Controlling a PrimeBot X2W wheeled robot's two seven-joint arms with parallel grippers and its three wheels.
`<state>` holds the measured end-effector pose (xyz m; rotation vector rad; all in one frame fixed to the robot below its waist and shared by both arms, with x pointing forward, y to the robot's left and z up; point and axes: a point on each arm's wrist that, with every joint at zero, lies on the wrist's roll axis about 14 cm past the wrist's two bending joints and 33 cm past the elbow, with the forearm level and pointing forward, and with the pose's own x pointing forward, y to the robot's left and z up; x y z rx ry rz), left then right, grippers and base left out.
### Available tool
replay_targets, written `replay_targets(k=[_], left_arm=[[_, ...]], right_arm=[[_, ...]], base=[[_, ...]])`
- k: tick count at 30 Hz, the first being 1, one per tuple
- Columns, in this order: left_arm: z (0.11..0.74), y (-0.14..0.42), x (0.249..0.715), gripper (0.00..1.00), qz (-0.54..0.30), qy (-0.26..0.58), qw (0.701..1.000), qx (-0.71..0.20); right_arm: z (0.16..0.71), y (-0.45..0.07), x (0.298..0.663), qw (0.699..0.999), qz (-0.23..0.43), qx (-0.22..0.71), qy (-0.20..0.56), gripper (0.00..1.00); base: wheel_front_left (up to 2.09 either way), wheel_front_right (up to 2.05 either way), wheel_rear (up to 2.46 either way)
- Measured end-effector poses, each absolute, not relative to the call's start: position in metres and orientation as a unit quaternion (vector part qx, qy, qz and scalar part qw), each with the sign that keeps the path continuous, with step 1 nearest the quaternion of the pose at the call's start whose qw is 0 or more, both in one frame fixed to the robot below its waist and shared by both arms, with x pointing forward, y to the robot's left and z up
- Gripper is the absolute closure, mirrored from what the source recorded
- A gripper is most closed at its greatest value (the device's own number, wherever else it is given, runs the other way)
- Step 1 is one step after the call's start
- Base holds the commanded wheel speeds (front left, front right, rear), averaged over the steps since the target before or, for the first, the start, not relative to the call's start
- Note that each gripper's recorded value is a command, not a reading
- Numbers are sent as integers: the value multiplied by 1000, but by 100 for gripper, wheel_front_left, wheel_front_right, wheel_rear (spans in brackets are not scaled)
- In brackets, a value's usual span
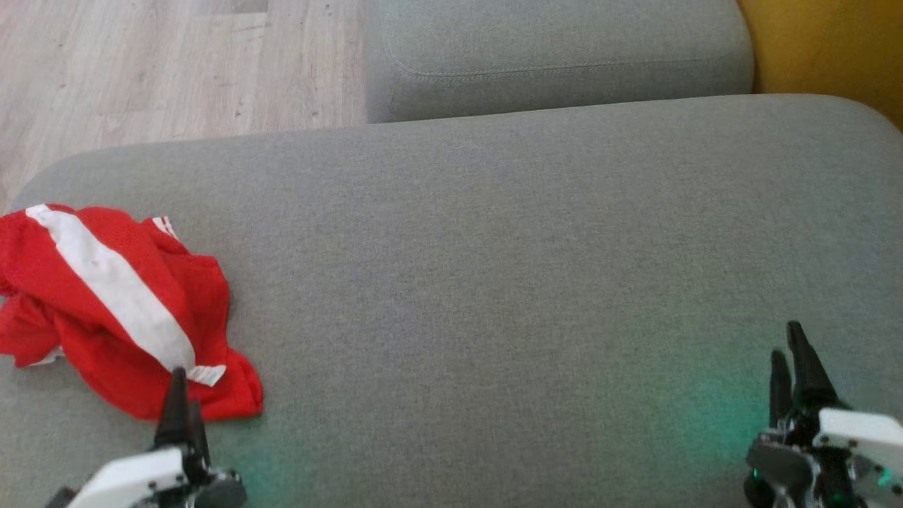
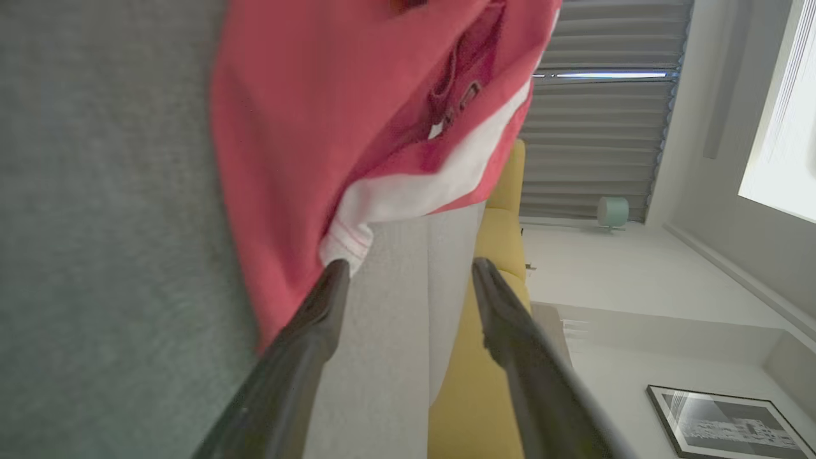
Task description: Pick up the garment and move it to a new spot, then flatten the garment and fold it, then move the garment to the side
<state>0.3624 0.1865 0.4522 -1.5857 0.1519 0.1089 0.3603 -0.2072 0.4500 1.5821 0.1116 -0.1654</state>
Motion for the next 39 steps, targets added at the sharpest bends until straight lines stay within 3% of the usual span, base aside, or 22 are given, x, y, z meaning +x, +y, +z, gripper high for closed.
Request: replay_targets(k=[13,39], left_arm=[[449,191,357,0,64,59,699,-710],[470,211,362,0,70,11,764,-641]], right_arm=[[445,-204,356,714,-81,693,56,0],[465,-208,362,822,-67,564,34,0]], base=[[0,0,0],[0,0,0]])
